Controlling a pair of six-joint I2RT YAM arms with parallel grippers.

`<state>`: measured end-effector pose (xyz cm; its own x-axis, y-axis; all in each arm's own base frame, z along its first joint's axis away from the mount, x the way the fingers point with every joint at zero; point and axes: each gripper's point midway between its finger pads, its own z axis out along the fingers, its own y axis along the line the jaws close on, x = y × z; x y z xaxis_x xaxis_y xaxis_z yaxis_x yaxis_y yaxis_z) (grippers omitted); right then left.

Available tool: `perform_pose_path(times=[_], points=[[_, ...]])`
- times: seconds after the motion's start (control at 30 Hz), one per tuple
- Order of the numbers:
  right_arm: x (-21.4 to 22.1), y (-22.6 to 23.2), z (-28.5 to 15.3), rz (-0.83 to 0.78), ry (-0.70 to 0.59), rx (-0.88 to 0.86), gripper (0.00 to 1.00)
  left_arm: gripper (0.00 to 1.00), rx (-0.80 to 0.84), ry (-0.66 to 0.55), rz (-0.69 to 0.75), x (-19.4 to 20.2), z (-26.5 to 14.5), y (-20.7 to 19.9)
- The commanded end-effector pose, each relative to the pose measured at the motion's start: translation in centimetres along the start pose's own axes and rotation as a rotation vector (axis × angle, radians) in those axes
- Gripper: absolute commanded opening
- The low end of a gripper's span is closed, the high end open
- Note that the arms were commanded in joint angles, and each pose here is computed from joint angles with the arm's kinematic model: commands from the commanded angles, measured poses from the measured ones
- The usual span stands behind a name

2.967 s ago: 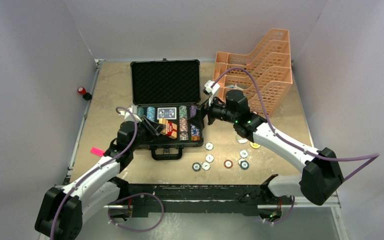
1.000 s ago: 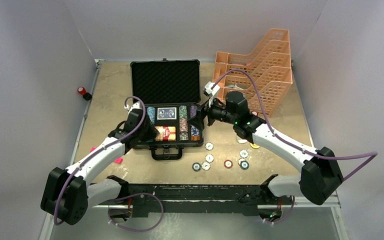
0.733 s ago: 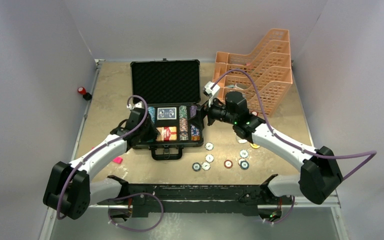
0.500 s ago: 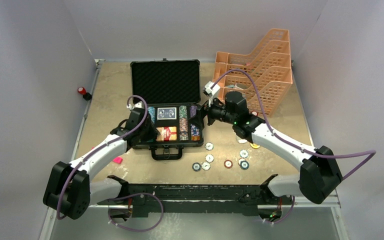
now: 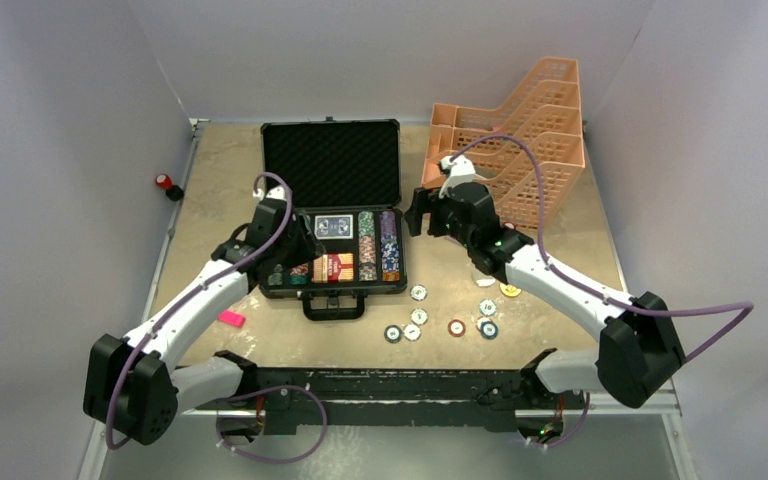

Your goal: Pack up texas hold em set

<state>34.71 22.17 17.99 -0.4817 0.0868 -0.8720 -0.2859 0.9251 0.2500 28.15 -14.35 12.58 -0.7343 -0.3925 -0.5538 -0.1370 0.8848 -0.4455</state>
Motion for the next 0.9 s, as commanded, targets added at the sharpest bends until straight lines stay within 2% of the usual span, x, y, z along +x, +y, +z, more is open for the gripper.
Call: perform_pose_path(times=[0.0,0.13,0.3,0.33,0.5,0.7,0.87], points=[[0.6,-6.7,-0.2,0.114,-0.014,0.337,0.84,0.44,0.239,-0.177,0.086,-5.2,-4.6,-5.8],[2.9,-8.9,0.5,0.108,0.037,0.436,0.86,0.52,0.351,-0.320,0.169,-8.5,-7.9,-8.6],[5.6,-10.4,1.7,0.149,0.082,0.529,0.92,0.58,0.379,-0.400,0.259,-10.4,-9.3,-9.7],[5.9,-10.5,1.9,0.151,0.085,0.530,0.92,0.63,0.383,-0.414,0.272,-10.6,-9.5,-9.9],[7.5,-11.1,3.0,0.138,0.101,0.543,0.92,0.67,0.396,-0.492,0.276,-11.3,-10.2,-9.7],[8.6,-11.5,4.5,0.114,0.118,0.522,0.93,0.68,0.354,-0.508,0.273,-11.4,-9.8,-8.7],[9.4,-12.8,5.0,0.108,0.123,0.572,0.92,0.69,0.362,-0.498,0.268,-11.0,-9.3,-8.7]])
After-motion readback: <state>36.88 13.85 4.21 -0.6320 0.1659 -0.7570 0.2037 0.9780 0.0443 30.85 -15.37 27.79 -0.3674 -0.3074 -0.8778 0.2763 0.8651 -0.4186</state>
